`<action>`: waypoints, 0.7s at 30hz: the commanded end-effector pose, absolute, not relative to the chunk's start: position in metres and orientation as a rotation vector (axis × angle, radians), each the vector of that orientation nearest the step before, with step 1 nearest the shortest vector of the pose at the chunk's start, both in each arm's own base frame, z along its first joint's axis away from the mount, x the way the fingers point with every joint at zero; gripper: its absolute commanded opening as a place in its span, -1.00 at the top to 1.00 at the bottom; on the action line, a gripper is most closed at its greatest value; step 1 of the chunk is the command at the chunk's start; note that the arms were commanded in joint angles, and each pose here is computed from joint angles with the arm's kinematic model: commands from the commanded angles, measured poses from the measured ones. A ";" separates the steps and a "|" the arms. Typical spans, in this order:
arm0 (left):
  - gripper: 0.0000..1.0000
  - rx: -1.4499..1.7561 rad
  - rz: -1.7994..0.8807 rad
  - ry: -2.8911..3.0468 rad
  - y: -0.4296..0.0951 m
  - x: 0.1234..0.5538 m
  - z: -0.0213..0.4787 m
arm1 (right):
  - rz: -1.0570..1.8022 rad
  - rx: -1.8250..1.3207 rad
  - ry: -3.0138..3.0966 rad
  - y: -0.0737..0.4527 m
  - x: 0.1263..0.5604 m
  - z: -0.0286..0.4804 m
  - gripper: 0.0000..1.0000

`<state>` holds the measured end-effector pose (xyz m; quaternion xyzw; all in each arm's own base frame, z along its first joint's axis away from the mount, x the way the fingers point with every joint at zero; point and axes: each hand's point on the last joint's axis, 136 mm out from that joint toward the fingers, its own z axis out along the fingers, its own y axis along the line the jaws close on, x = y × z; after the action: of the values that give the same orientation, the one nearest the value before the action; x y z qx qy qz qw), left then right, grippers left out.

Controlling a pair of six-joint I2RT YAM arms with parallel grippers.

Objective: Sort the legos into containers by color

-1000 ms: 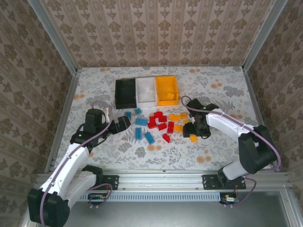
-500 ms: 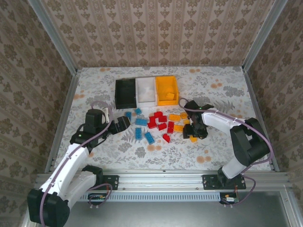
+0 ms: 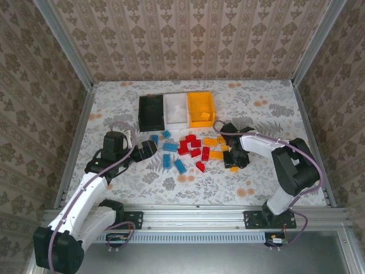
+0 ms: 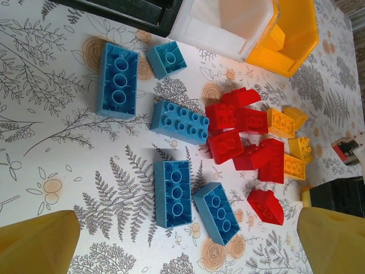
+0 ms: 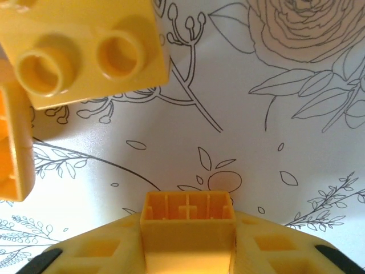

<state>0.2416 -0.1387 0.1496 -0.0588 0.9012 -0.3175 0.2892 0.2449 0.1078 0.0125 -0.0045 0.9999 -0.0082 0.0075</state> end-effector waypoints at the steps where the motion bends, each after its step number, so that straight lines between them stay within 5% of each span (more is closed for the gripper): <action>1: -1.00 -0.171 -0.843 2.404 -0.137 0.241 0.147 | -0.041 -0.024 3.122 0.109 0.245 0.013 0.31; 10: -0.99 -0.172 -0.848 2.398 -0.137 0.242 0.146 | 0.211 -0.025 2.958 0.138 0.272 0.086 0.36; 21: -1.00 -0.168 -0.854 2.409 -0.136 0.236 0.146 | 0.557 -0.030 2.667 0.216 0.390 0.177 0.33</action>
<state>0.2407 -0.1383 0.1464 -0.0592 0.9016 -0.3173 0.2881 0.3659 0.1977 0.1780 -0.0140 0.9607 0.1814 0.2096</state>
